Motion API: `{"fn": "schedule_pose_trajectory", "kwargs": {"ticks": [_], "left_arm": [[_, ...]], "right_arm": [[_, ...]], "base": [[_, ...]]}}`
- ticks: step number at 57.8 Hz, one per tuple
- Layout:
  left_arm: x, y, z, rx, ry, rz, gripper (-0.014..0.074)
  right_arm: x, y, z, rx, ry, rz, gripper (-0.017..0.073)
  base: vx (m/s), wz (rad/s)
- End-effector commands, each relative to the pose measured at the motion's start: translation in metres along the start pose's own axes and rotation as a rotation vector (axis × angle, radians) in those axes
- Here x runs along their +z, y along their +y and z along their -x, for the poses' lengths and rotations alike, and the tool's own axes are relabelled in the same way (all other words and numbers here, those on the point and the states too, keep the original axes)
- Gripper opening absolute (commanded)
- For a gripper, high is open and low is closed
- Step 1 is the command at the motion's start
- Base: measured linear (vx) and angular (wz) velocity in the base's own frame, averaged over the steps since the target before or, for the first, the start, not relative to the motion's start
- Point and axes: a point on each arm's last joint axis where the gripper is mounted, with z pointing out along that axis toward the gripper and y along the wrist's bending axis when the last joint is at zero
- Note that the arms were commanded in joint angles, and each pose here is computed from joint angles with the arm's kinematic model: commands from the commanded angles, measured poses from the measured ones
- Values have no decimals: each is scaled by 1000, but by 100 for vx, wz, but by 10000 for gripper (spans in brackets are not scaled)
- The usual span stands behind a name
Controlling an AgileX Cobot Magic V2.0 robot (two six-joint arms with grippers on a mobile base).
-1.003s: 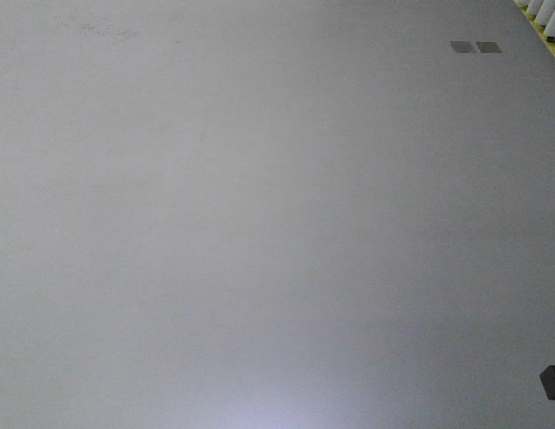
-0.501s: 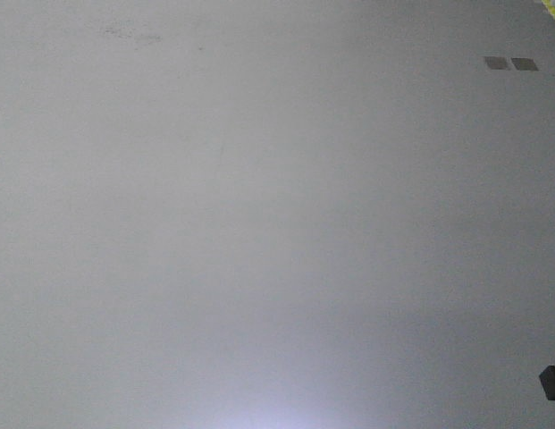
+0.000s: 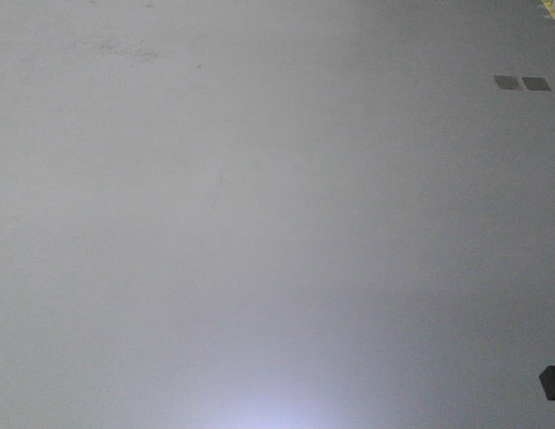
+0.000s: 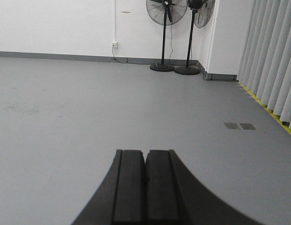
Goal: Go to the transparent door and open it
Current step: 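Drive the base across the grey floor, turning toward the glass door, then drive forward onto the wooden platform up to the glass sliding door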
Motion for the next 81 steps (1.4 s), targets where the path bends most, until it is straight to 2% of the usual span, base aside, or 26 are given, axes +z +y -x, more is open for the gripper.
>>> {"fn": "schedule_pose_trajectory", "kwargs": {"ticks": [1,47,81], "left_arm": [[0,1,3,-16,-72,14,-8],[0,1,3,-16,-72,14,-8],[0,1,3,-16,-72,14,-8]], "right_arm": [[-1,1,7,-8,-96,6,-6],[-1,1,7,-8,-96,6,-6],[-1,1,7,-8,-96,6,-6]], "base": [[38,-3],[44,8],[54,41]]}}
